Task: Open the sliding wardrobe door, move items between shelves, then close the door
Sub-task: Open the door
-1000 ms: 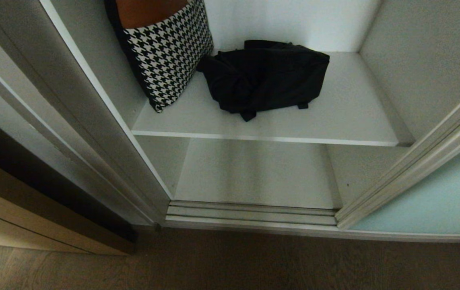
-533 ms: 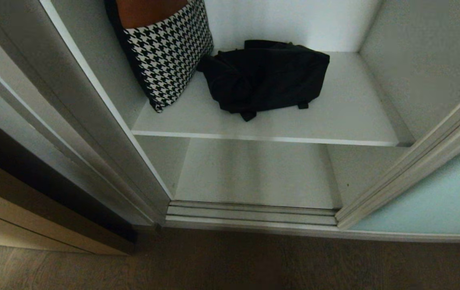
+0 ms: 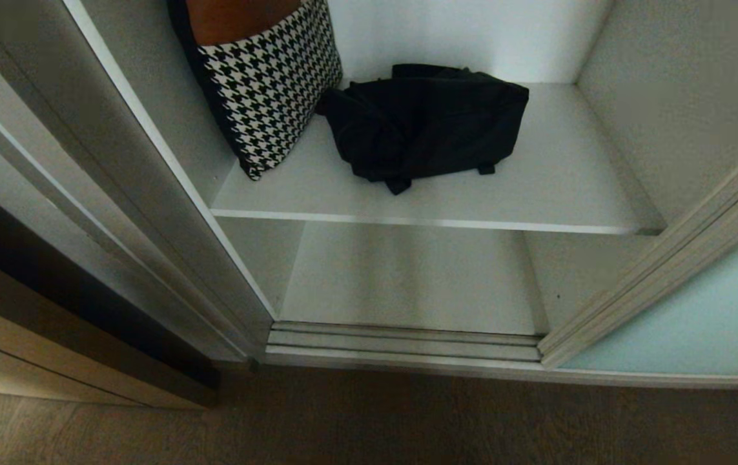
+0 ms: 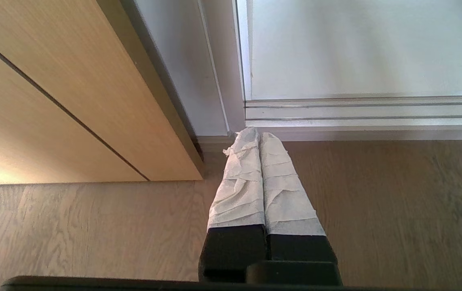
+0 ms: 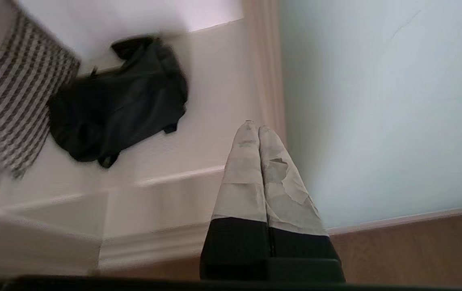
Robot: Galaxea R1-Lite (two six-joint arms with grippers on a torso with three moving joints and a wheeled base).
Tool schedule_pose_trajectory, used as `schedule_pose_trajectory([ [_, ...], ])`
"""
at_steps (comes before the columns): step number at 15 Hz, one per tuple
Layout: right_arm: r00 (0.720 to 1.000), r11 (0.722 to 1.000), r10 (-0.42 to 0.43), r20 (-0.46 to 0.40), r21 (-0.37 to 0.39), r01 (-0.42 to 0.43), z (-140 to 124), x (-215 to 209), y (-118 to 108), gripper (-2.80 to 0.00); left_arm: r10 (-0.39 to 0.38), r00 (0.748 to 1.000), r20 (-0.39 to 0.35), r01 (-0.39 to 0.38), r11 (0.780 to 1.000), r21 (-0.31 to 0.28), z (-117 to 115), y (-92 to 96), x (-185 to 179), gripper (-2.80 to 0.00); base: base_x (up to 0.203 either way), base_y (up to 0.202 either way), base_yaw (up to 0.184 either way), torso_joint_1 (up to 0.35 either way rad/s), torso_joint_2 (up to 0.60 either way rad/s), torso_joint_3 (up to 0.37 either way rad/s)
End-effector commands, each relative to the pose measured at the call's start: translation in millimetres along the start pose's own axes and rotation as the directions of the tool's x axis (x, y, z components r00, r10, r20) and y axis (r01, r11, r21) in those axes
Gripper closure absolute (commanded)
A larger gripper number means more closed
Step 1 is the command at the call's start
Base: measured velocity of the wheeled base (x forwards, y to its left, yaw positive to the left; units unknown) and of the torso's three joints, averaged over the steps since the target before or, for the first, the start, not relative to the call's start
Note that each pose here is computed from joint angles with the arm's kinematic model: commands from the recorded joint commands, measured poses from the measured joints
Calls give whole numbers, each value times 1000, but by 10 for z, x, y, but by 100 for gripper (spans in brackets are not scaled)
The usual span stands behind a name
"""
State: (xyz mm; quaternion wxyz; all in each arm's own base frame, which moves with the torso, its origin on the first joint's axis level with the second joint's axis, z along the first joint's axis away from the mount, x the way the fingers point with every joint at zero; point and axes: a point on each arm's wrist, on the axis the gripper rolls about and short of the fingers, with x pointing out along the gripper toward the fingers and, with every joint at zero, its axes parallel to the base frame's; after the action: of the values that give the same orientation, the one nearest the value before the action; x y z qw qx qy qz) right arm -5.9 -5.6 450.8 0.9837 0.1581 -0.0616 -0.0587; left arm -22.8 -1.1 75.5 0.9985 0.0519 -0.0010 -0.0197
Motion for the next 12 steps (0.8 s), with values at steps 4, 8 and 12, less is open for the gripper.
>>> schedule_pose_trajectory([
  [4, 995, 995, -98, 7, -21, 98, -13, 233, 33, 0, 1, 1000, -2, -1, 1000, 0, 0, 0, 1, 0, 0, 0, 0, 0, 0, 0],
  [8, 980, 980, -195, 42, -33, 197, -22, 421, 12, 0, 1, 1000, -2, -1, 1000, 0, 0, 0, 1, 0, 0, 0, 0, 0, 0, 0],
  [12, 981, 981, -190, 30, -35, 191, -57, 663, -24, 0, 1, 1000, -2, -1, 1000, 0, 0, 0, 1, 0, 0, 0, 0, 0, 0, 0],
])
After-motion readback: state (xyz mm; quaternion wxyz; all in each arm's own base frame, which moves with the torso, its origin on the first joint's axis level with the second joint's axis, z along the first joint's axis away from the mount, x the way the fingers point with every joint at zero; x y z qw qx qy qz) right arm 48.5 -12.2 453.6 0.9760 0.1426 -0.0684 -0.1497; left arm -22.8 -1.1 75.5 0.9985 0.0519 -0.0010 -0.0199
